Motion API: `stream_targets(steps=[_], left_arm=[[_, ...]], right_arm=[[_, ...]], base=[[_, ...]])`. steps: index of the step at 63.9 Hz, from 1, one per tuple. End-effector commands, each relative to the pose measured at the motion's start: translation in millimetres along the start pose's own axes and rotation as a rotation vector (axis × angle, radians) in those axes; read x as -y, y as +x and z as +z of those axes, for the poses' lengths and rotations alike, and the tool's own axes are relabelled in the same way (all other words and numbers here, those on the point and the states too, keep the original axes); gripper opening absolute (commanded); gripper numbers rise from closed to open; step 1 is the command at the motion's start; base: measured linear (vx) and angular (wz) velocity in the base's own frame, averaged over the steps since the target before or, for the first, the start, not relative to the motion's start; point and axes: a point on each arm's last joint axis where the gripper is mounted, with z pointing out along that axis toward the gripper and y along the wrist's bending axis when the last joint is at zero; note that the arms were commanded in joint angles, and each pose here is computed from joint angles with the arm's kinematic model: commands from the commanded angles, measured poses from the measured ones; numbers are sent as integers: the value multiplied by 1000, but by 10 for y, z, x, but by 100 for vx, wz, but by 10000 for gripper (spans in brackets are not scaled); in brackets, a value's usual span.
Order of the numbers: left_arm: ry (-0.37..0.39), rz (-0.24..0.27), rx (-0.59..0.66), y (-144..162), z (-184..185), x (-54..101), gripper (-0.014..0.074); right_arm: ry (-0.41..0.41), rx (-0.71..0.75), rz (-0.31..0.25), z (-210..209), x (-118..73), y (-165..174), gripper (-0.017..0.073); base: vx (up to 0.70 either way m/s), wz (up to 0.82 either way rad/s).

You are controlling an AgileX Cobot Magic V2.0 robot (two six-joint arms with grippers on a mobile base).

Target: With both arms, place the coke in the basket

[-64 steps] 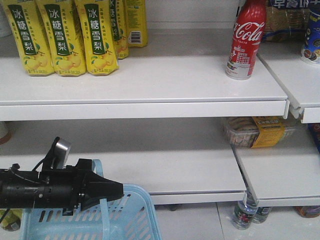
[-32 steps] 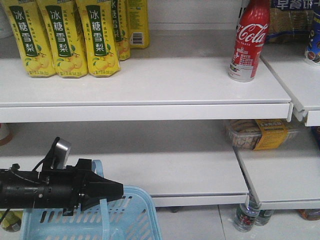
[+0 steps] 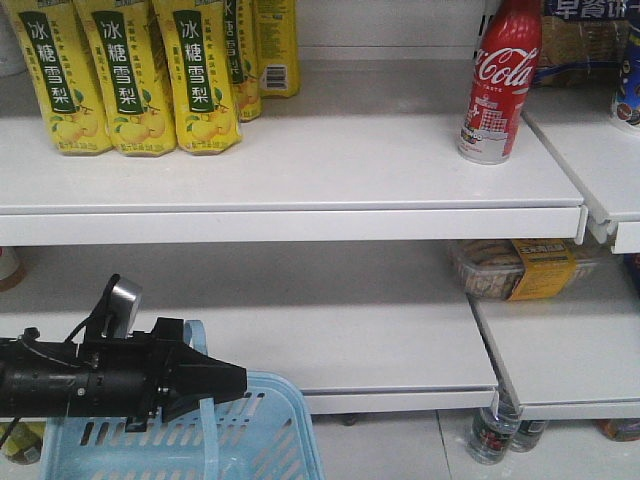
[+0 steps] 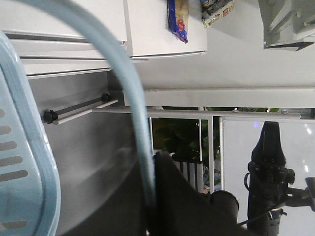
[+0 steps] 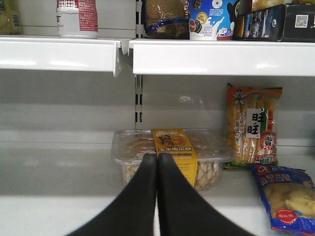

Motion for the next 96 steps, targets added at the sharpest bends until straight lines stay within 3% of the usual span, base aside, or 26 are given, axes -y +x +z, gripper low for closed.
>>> stream_targets(steps=[1,50,53,58,60,70,80,85,96], left_arm=[[101,35,21,-29,-24,204,-6],[101,35,21,-29,-24,204,-6],[101,35,21,-29,-24,204,-6],[101,35,21,-29,-24,204,-6],[101,35,21,-29,-24,204,-6],[101,35,21,-29,-24,204,-6],[101,35,21,-29,-24,204,-6],[101,35,21,-29,-24,204,-6],[101,35,21,-29,-24,204,-6]], right_arm=[[-4,63,-10,5,-4,-38,-10],[-5,102,-11,2,-5,-78,-10],[-5,110,13,1,-4,-85,-10],[-8,103,159,2,0,-79,-10],[-6,103,171,2,2,-79,-10],[-4,124,89,-11,4,-170,-10],[-3,174,79,-32,18,-511,-10],[-1,180,48,4,25,-710,-10],[1,111,30,200,42,-1063,-10]], base=[[0,0],[0,0],[0,0],[0,0],[0,0],[0,0],[0,0],[0,0],[0,0]])
